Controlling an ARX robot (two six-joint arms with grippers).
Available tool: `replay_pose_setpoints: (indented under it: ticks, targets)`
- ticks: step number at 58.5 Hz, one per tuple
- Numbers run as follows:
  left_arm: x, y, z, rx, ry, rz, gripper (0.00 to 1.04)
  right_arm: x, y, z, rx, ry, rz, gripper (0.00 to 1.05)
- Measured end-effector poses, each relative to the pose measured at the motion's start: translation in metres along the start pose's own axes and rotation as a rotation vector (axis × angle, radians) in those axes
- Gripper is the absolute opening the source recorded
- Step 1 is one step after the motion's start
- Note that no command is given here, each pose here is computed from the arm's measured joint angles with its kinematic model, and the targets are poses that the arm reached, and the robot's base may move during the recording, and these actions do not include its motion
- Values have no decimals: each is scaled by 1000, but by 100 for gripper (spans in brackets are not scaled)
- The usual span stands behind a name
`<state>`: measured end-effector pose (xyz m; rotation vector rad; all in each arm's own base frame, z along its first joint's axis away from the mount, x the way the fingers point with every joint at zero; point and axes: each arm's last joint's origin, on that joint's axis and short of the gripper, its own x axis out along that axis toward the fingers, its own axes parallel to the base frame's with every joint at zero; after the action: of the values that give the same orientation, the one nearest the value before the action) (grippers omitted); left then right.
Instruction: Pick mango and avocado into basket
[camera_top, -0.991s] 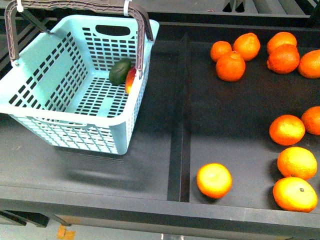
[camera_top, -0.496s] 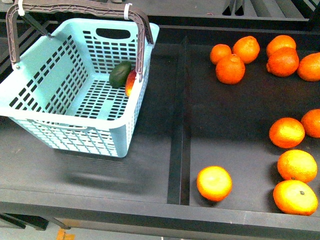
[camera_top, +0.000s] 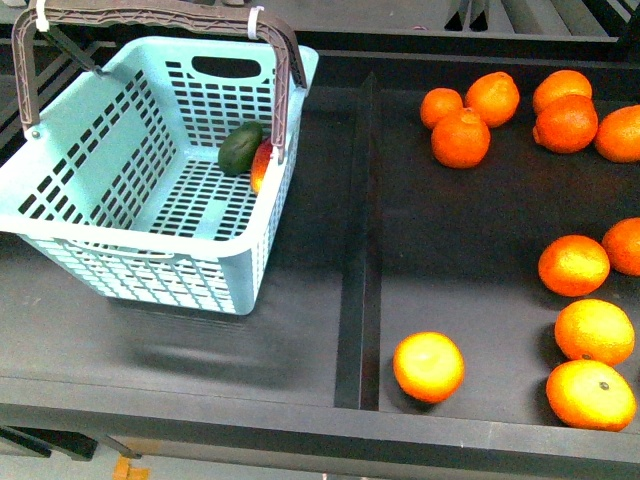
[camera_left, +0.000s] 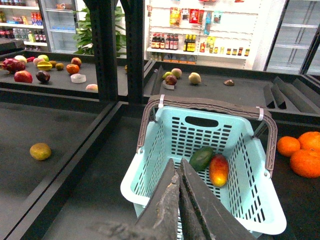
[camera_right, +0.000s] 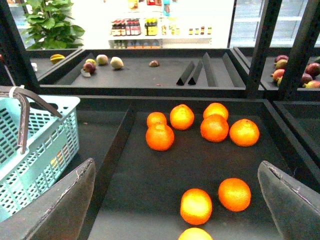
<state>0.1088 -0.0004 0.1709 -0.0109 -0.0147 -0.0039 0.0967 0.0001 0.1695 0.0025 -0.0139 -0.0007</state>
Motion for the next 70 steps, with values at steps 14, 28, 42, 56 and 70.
replay_pose_setpoints:
  ticks: [14,28,42,56,70]
  targets:
    - [-11,0,-3,0,6,0,2,0,0,0,0,0,0,96]
    - [-12,0,-3,0,5,0,30,0,0,0,0,0,0,96]
    - [-12,0,-3,0,5,0,77,0,0,0,0,0,0,96]
    - [-12,0,-3,2,5,0,96,0,0,0,0,0,0,96]
    - [-12,0,-3,2,5,0,96,0,0,0,0,0,0,96]
